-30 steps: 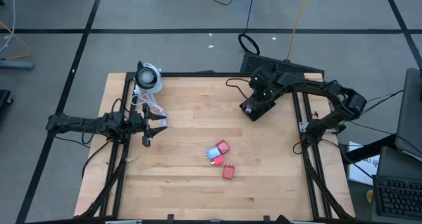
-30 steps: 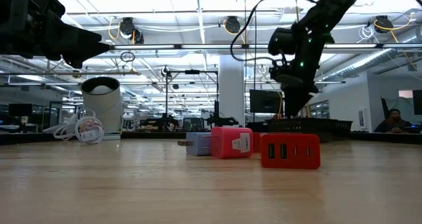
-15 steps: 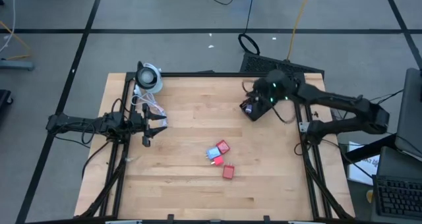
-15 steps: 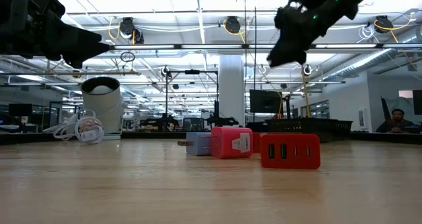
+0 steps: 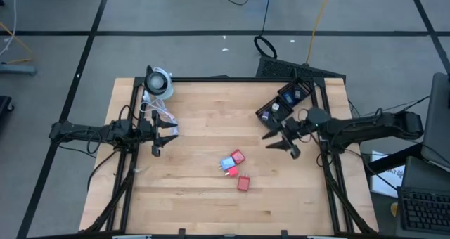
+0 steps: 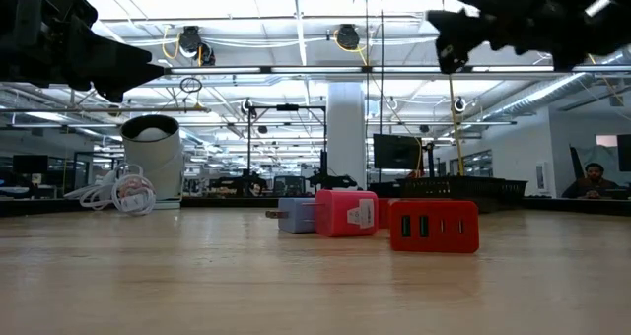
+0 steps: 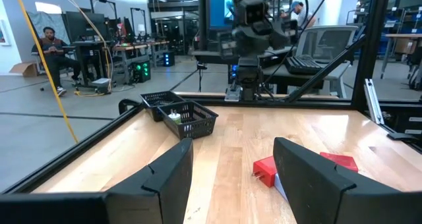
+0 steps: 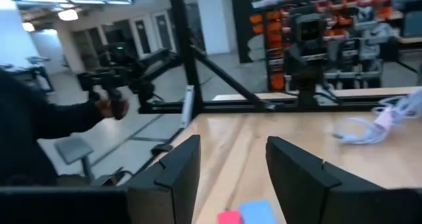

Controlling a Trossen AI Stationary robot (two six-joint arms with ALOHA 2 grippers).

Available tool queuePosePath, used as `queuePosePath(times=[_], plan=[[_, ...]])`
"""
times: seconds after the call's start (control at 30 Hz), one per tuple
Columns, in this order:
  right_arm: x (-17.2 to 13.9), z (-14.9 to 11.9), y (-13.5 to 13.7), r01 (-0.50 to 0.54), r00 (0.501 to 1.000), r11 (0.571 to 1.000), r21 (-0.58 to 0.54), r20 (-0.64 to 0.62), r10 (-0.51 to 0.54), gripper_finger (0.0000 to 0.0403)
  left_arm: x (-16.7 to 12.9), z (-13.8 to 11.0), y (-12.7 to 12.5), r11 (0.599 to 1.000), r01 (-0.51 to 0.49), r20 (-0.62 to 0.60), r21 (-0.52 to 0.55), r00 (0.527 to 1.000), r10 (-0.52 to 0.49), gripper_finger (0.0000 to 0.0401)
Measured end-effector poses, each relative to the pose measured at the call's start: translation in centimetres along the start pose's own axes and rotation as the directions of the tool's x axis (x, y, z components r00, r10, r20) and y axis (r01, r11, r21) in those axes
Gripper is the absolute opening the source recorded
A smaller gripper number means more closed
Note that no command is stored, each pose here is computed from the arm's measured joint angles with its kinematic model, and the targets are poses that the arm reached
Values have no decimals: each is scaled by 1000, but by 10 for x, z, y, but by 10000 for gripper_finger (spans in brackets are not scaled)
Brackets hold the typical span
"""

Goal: Pick & Place Office items
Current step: Put the big light blue charger adapter into the bottom black bin

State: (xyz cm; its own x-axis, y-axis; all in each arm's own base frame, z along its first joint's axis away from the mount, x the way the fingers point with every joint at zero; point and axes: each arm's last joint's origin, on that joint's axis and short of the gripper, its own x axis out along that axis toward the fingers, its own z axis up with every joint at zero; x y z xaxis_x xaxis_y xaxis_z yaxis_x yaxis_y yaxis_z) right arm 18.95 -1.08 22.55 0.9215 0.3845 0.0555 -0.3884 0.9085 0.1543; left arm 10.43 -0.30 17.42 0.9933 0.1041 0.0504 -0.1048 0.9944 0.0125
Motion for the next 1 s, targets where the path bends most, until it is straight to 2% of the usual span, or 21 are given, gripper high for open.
queuePosePath(times=[0.27,0.47,0.7,1.0], plan=[[-24,-18,11,-12,999,997,70,43,9,160,0,1,0,1000,0,7,-1,1000,0,214],[-40,-24,22,-115,991,990,82,74,109,156,0,6,0,1000,0,61,-17,998,1,214],[-47,-28,24,-93,991,995,32,97,90,149,-1,10,-1,971,63,100,-231,994,-40,214],[-47,-29,24,-92,992,995,33,91,89,146,-1,13,-1,942,89,131,-323,990,-49,214]])
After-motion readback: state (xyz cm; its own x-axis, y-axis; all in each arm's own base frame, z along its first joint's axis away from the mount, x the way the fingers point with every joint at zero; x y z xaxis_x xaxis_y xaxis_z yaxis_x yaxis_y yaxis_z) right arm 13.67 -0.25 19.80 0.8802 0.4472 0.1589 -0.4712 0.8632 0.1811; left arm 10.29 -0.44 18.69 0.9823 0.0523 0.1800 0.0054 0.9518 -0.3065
